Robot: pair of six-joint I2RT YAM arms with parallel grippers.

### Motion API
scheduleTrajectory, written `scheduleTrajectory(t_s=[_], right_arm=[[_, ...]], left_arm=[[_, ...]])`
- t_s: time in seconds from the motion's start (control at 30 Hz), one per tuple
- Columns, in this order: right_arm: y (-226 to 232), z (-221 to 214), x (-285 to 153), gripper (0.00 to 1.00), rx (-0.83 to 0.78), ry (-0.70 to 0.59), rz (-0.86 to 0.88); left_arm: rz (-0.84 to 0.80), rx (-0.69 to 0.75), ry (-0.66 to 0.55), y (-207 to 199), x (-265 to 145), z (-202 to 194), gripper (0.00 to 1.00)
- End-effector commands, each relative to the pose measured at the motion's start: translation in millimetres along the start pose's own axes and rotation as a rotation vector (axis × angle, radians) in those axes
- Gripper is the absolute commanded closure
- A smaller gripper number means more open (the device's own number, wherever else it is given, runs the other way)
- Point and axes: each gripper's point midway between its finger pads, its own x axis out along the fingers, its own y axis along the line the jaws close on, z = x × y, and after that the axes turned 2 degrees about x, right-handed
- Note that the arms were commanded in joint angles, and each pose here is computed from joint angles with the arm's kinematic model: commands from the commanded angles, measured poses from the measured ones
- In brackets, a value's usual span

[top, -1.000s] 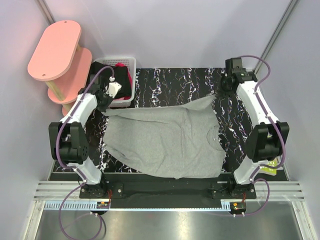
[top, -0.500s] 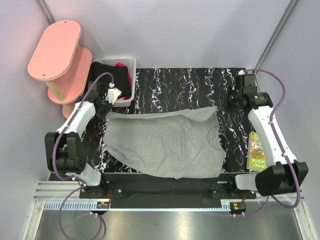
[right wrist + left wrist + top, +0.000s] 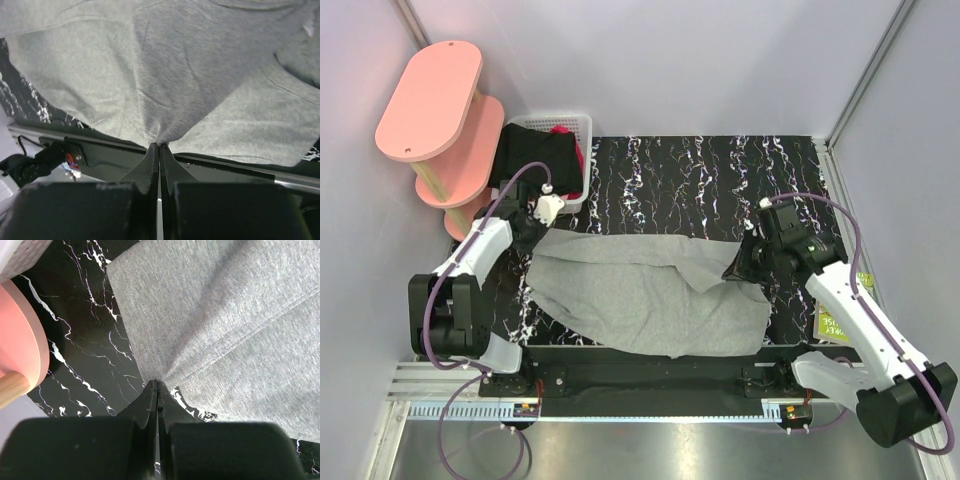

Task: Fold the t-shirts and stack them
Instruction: Fold the flattened tshirt in 1/3 of the way

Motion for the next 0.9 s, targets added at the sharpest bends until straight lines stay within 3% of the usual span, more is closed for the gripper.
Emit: scheduleTrajectory(t_s=[0.0, 0.13, 0.2, 0.23, 0.27, 0.3, 0.33, 0.57, 0.7, 0.87], right_arm=[[-38, -15, 9, 1.00, 0.056, 0.006, -0.148], [-54, -20, 11, 1.00, 0.044, 0.007, -0.211], [-63, -29, 13, 0.94, 0.039, 0.056, -0.245], [-64, -33, 13, 0.84, 0.037, 0.074, -0.248], [-66, -37, 13, 0.73, 0.033, 0.094, -0.254], [-66, -39, 12, 0.33, 0.032, 0.106, -0.253], [-62, -40, 11, 0.01, 0.033, 0.117, -0.238], [-20, 40, -15, 0.00, -0.066, -0.110, -0.230], [-33, 71, 21, 0.00, -0.078, -0.124, -0.344], [-54, 98, 69, 0.00, 0.012, -0.104, -0.352]], left_arm=[[0.017, 0.012, -0.059, 8, -2, 22, 1.00], [0.006, 0.011, -0.046, 5, 2, 18, 1.00], [0.007, 0.014, -0.045, 4, 2, 16, 1.00], [0.006, 0.013, -0.046, 4, 2, 16, 1.00], [0.005, 0.014, -0.046, 4, 2, 16, 1.00], [0.003, 0.013, -0.047, 3, 2, 16, 1.00], [0.002, 0.013, -0.046, 3, 2, 16, 1.00], [0.005, 0.009, -0.063, 3, -1, 19, 1.00], [0.004, 0.009, -0.058, 0, -2, 15, 1.00], [0.009, 0.015, -0.069, -2, -8, 13, 1.00]])
